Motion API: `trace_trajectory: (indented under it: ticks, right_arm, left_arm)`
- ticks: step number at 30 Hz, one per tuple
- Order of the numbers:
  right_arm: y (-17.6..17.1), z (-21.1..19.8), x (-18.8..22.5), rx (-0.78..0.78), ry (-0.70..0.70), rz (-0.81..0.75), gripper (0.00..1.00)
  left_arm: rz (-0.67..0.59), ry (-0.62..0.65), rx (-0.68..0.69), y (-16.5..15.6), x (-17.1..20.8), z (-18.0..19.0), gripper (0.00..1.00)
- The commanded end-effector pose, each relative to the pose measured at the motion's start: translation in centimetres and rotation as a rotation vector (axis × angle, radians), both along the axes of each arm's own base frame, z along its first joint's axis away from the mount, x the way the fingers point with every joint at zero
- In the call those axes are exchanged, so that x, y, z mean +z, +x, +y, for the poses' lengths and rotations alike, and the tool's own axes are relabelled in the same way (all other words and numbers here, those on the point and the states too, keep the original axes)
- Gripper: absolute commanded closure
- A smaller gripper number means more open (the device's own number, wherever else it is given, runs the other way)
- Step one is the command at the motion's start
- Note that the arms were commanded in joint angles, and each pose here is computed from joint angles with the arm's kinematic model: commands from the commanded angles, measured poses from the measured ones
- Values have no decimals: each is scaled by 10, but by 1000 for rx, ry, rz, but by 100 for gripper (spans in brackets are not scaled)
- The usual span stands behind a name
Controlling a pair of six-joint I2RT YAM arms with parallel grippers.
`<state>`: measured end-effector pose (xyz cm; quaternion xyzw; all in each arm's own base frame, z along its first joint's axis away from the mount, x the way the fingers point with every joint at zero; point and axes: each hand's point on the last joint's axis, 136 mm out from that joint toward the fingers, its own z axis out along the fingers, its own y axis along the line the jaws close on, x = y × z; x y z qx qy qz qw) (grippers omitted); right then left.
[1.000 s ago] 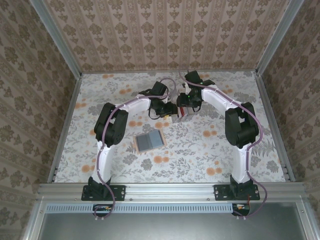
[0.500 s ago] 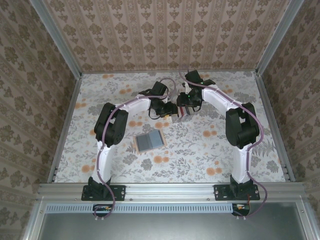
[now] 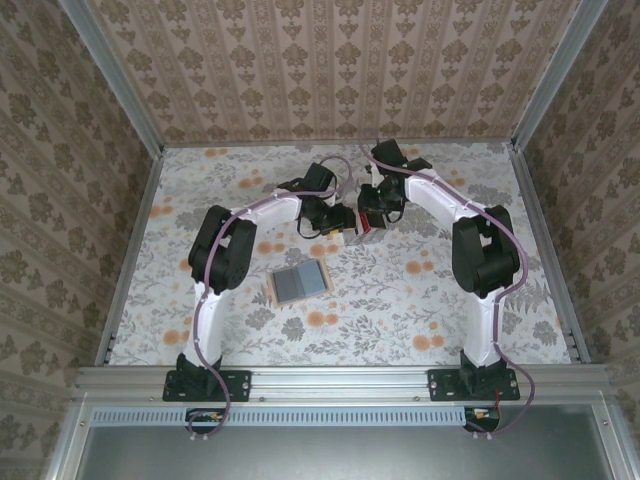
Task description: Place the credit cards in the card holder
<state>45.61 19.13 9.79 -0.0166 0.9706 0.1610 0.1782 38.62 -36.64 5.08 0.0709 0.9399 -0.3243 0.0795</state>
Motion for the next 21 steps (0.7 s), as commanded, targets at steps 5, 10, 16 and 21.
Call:
trace_trajectory:
  ticks: [5, 10, 16, 21]
  right_arm:
    - [-1, -11, 11, -1, -4, 5, 85]
    - [-3, -20, 14, -8, -30, -3, 77]
    - [-6, -15, 20, 10, -22, 1, 59]
    - [-11, -11, 13, 34, -72, 19, 50]
  left_arm:
    - [23, -7, 2, -2, -6, -4, 57]
    - [25, -5, -1, -4, -7, -3, 57]
    - [25, -11, 0, -3, -5, -6, 57]
    - [19, -14, -2, -4, -2, -6, 57]
